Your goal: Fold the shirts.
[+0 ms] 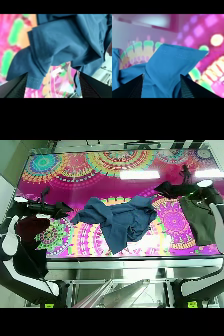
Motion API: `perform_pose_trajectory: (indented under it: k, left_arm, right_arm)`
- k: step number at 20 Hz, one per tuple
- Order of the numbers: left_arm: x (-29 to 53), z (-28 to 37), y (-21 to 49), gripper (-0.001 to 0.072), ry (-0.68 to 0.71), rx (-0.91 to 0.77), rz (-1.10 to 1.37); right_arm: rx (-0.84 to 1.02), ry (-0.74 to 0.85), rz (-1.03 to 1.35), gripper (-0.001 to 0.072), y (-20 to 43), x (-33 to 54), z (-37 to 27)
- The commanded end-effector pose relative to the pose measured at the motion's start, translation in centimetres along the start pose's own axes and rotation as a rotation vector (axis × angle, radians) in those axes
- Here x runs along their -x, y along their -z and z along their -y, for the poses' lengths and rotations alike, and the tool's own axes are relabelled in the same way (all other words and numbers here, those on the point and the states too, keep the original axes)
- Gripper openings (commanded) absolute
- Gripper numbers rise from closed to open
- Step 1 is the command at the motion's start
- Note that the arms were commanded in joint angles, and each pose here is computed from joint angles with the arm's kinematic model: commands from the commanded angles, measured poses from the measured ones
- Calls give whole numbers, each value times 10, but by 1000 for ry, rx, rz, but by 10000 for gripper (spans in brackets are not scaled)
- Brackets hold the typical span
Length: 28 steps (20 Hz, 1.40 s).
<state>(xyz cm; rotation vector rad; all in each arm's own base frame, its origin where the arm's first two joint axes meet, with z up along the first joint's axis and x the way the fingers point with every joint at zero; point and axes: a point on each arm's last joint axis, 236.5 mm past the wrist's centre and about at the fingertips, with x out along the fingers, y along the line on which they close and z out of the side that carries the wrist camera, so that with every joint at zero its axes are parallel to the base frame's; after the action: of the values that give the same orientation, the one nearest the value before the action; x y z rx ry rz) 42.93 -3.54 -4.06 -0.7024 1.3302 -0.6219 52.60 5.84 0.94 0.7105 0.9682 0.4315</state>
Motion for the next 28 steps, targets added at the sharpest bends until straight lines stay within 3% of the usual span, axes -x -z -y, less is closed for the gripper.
perform_pose_trajectory:
  k: [1,5,8,13,17,18,19,20,21,22,23,28]
  left_arm:
    - [30,-14,-19,705,-35,14,7]
    - [25,-1,-26,703,-41,-22,6]
    - [-7,-2,0,702,-43,-10,-89]
    - [-45,-11,47,702,-27,43,-214]
    - [-63,-11,50,662,-45,27,-217]
    - [-67,-10,48,453,-53,17,-211]
    - [-70,-9,47,245,-59,3,-207]
    - [-72,-8,46,142,-62,-7,-206]
    - [-74,-6,47,145,-62,-12,-212]
    - [-76,-5,48,102,-61,-15,-217]
    - [-76,-4,48,21,-58,-21,-217]
    - [-49,45,22,19,80,-81,-83]
  right_arm:
    - [-23,10,-70,510,12,43,12]
    - [-118,139,-285,508,81,53,50]
    - [-177,146,-367,508,128,32,62]
    - [-217,82,-559,505,212,-6,25]
    - [-189,23,-628,502,258,-40,-20]
    - [-172,19,-625,453,262,-47,-28]
    - [-162,15,-623,285,265,-52,-33]
    - [-160,5,-622,205,266,-55,-38]
    - [-163,-4,-625,177,268,-55,-42]
    - [-162,-9,-629,16,268,-54,-44]
    - [-160,-11,-625,17,267,-53,-45]
    - [-88,-89,-532,16,223,-16,-82]
